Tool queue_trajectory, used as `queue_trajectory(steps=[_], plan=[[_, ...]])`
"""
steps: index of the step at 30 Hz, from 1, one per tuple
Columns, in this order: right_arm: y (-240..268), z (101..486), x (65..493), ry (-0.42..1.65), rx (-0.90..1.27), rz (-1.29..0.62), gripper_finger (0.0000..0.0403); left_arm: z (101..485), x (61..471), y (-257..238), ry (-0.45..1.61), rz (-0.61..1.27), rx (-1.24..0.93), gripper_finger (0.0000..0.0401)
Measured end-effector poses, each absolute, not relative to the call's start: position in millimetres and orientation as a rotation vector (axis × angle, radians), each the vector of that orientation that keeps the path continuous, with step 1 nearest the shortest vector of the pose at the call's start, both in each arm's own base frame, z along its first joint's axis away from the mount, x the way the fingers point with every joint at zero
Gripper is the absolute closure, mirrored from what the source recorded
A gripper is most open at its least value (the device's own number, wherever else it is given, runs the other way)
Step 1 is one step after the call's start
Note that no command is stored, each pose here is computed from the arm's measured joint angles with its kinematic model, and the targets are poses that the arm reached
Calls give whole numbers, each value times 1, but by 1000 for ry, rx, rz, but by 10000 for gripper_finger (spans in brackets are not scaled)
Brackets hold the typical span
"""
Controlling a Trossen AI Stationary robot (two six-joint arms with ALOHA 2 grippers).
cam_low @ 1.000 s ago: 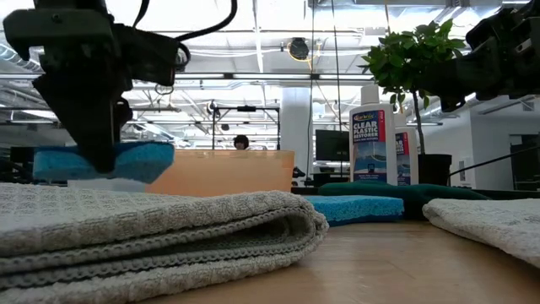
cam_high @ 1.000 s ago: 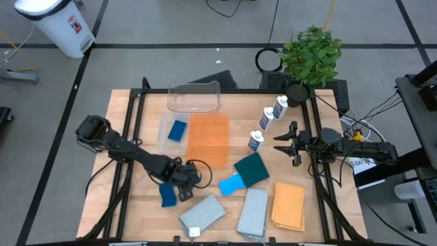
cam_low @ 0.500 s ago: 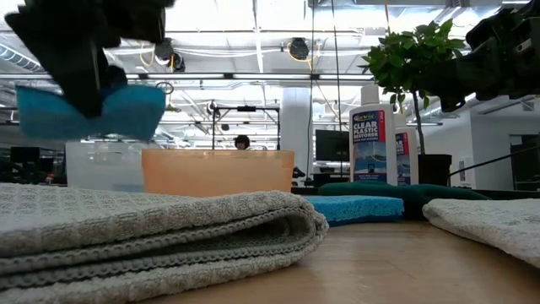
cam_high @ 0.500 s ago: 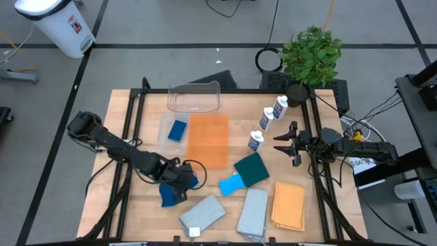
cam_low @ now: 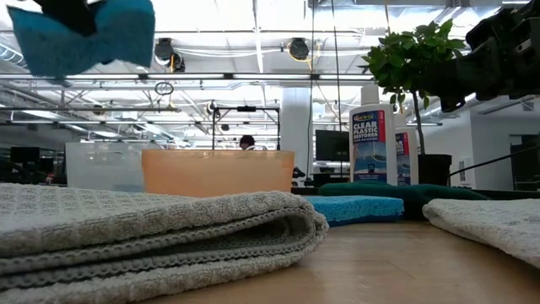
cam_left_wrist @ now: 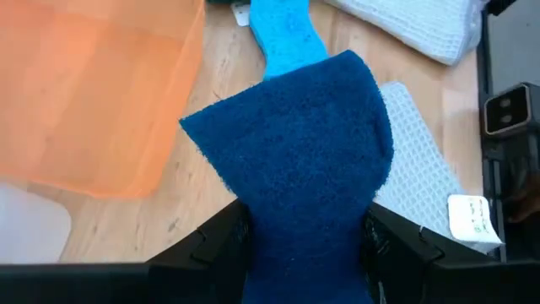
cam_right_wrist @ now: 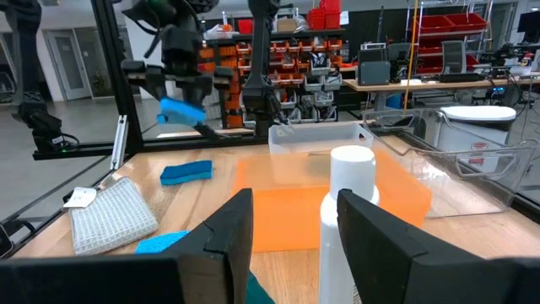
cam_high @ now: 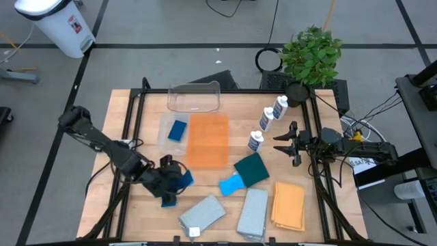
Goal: Pick & Place Kitchen Items
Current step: Put the sponge into the white bin
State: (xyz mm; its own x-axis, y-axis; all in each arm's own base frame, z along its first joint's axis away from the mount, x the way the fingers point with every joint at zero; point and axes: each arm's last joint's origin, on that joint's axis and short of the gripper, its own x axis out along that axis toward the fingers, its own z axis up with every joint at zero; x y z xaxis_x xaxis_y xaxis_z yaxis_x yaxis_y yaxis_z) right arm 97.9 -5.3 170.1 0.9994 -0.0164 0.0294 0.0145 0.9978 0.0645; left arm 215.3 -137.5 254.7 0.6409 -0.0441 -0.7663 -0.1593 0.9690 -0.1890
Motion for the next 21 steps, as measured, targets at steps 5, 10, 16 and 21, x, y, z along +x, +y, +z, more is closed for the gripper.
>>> queue_trajectory(steps=[5, 10, 16, 21], plan=[[-5, 170, 98, -30, 64, -15, 257, 263, 207, -140, 824, 66, -235, 213], [-5, 170, 98, -30, 65, -15, 257, 271, 199, -141, 778, 68, -224, 213], [-5, 170, 98, -30, 65, -15, 257, 280, 191, -139, 692, 101, -168, 213], [-5, 170, 98, -30, 64, -16, 257, 283, 190, -137, 646, 139, -134, 213]])
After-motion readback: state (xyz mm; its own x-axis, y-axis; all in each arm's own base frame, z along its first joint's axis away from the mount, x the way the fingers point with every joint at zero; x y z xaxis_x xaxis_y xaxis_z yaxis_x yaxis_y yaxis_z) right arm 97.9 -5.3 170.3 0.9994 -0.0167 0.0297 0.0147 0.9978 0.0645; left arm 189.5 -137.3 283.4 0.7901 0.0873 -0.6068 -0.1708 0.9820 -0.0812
